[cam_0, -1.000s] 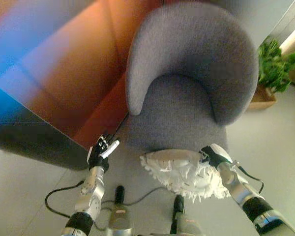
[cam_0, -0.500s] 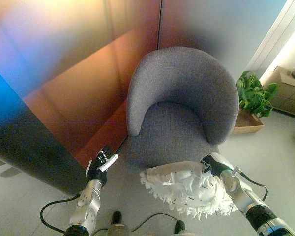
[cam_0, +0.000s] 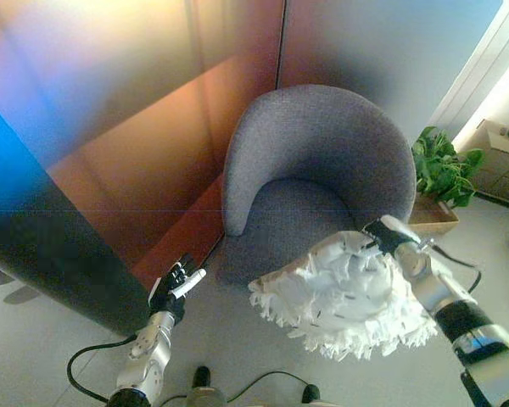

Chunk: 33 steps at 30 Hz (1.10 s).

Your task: Pick up the pillow and put it on the sofa.

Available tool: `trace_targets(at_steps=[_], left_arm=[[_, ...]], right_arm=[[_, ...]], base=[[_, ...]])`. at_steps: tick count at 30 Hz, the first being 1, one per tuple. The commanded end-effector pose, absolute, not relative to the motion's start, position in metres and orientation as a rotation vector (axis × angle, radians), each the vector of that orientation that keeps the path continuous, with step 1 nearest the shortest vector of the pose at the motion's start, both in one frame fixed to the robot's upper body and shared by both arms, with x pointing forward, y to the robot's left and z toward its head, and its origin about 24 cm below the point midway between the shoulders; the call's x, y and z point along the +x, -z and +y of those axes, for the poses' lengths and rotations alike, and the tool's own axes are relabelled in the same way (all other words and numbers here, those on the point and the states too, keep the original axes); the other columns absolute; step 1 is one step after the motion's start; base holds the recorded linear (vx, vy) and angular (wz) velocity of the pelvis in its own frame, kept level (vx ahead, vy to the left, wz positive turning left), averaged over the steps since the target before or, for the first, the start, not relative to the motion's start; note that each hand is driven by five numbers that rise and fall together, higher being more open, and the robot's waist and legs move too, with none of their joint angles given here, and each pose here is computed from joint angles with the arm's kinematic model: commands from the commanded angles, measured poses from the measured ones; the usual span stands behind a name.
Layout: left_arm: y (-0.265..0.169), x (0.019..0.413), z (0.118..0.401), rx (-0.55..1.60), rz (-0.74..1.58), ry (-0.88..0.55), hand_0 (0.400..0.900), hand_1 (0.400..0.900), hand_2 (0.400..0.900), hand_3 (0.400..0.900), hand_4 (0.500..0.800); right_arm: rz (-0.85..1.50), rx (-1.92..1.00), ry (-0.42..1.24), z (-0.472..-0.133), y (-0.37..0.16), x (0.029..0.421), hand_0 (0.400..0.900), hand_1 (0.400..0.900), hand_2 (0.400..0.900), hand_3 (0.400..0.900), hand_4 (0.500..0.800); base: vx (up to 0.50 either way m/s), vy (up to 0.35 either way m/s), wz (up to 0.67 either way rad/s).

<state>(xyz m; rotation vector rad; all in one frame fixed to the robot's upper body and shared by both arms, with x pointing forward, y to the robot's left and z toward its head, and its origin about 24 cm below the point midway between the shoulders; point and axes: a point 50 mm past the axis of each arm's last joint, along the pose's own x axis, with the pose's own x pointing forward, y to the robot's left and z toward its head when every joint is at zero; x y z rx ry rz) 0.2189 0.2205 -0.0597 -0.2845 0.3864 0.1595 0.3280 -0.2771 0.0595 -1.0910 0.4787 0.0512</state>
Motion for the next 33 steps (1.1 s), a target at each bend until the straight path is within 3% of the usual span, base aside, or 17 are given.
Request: trace_targets(at_steps=[1,16,23,33], left_arm=[[0.035,0.241,0.222,-0.21,0.272,-0.041,0.9,0.9,0.9,0.9,0.8],[0.033,0.232,0.22,-0.183,0.276,0.041,0.9,0.9,0.9,0.9,0.8],[-0.011,0.273,0.217,-0.16,0.085,0.064,0.9,0.9,0.9,0.9,0.8],[-0.034,0.284,0.208,-0.179,-0.015,0.072,0.9,0.9,0.9,0.9,0.8]], right_arm=[[0.198,-1.198,0.207,-0.3,-0.186,0.372,0.4,0.4,0.4,0.4,0.5],[0.183,-1.218,0.398,-0.328,-0.24,0.376,0.4,0.4,0.4,0.4,0.5],[0.06,-1.169,0.547,-0.32,-0.294,0.379,0.4,0.4,0.4,0.4,0.5],[0.005,-1.199,0.629,-0.316,-0.314,0.38,0.4,0.4,0.4,0.4,0.5]], base=[[0.084,0.004,0.08],[0.056,-0.005,0.09],[-0.292,-0.109,-0.02],[-0.053,-0.013,-0.03]])
